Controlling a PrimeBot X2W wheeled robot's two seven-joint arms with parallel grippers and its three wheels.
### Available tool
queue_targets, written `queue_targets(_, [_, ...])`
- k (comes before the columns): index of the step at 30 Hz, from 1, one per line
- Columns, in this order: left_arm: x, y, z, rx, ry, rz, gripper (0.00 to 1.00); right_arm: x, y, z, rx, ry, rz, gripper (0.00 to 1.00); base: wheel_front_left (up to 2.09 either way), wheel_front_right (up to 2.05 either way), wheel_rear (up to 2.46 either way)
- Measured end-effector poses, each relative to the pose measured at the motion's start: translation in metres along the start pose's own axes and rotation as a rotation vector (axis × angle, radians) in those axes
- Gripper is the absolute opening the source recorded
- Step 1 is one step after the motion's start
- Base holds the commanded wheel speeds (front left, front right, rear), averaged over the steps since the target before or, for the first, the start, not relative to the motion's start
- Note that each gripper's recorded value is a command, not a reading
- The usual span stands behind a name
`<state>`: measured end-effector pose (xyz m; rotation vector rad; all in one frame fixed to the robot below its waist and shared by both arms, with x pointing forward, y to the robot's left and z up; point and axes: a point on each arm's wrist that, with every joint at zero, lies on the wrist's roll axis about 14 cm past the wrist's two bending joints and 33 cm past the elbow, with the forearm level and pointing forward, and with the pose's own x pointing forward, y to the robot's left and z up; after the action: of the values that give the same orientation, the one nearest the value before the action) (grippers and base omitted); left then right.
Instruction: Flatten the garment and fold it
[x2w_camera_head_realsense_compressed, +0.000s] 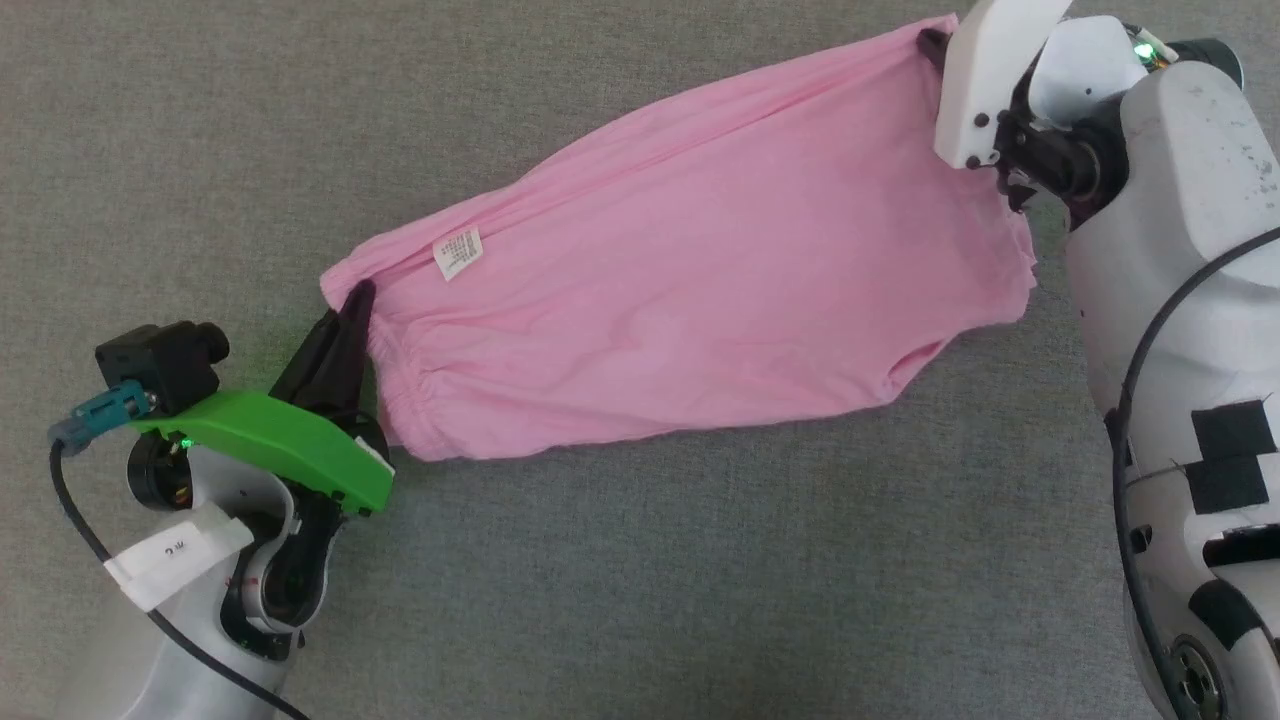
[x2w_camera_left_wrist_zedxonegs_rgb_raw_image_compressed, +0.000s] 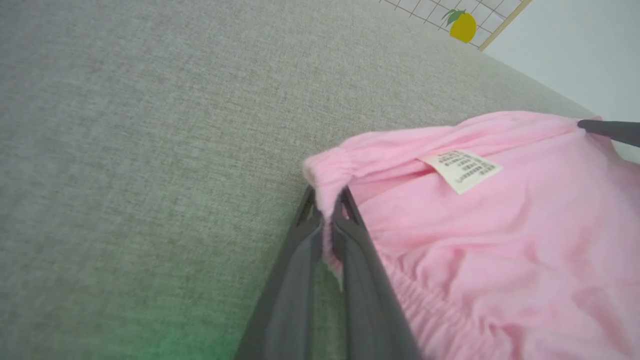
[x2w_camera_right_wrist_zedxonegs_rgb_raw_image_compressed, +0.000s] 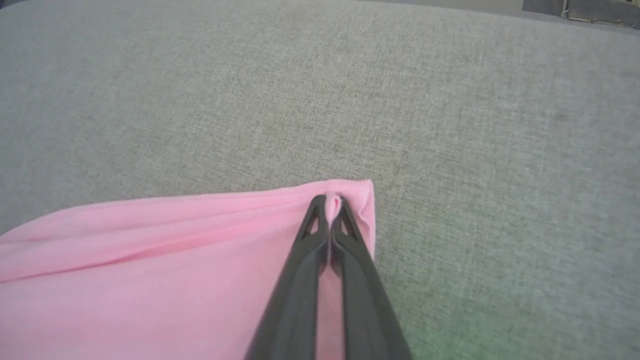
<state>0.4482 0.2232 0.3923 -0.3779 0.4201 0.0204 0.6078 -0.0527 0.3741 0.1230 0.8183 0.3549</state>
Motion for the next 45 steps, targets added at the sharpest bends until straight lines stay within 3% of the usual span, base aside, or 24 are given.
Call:
queue_targets(2, [0.002, 0.000, -0.001, 0.000, 0.005, -0.002, 0.00, 0.002, 0.000, 0.000, -0.004, -0.007, 0.000, 0.00, 0.00, 0.00, 0.00])
queue_targets(3, [0.002, 0.000, -0.001, 0.000, 0.006, -0.003, 0.20, 0.002, 0.000, 0.002, 0.000, -0.018, 0.001, 0.00, 0.00, 0.00, 0.00])
queue_targets(4, [0.002, 0.000, -0.002, 0.000, 0.009, -0.003, 0.89, 0.002, 0.000, 0.003, 0.006, -0.026, 0.003, 0.24, 0.00, 0.00, 0.00])
queue_targets(5, [0.002, 0.000, -0.002, 0.001, 0.011, -0.004, 1.00, 0.001, 0.001, 0.003, 0.011, -0.028, 0.008, 1.00, 0.00, 0.00, 0.00])
queue_targets(12, [-0.005, -0.002, 0.032, 0.047, -0.113, -0.007, 1.00, -0.017, 0.011, 0.035, 0.026, -0.185, 0.034, 1.00, 0.00, 0.00, 0.00])
queue_targets(15, [-0.015, -0.005, 0.066, 0.145, -0.250, -0.005, 1.00, -0.034, 0.017, 0.059, 0.010, -0.289, 0.038, 1.00, 0.00, 0.00, 0.00])
queue_targets(18, [-0.030, -0.008, 0.088, 0.258, -0.357, 0.011, 1.00, -0.051, 0.020, 0.072, -0.109, -0.337, -0.003, 1.00, 0.00, 0.00, 0.00])
queue_targets(21, [-0.048, -0.014, 0.091, 0.339, -0.394, 0.013, 1.00, -0.062, 0.015, 0.056, -0.227, -0.270, -0.069, 1.00, 0.00, 0.00, 0.00])
queue_targets(24, [-0.064, -0.018, 0.082, 0.368, -0.383, 0.013, 1.00, -0.069, 0.006, 0.019, -0.269, -0.136, -0.117, 1.00, 0.00, 0.00, 0.00])
queue_targets(30, [-0.088, -0.024, 0.074, 0.362, -0.365, 0.018, 1.00, -0.088, 0.002, -0.034, -0.278, 0.024, -0.147, 1.00, 0.00, 0.00, 0.00])
queue_targets(39, [-0.093, -0.019, 0.063, 0.350, -0.317, 0.033, 1.00, -0.087, -0.003, -0.077, -0.308, 0.180, -0.185, 1.00, 0.00, 0.00, 0.00])
queue_targets(44, [-0.090, -0.014, 0.054, 0.345, -0.276, 0.044, 1.00, -0.081, -0.001, -0.080, -0.313, 0.208, -0.183, 1.00, 0.00, 0.00, 0.00])
queue_targets(45, [-0.088, -0.013, 0.051, 0.340, -0.260, 0.047, 1.00, -0.080, -0.001, -0.082, -0.312, 0.223, -0.183, 0.74, 0.00, 0.00, 0.00])
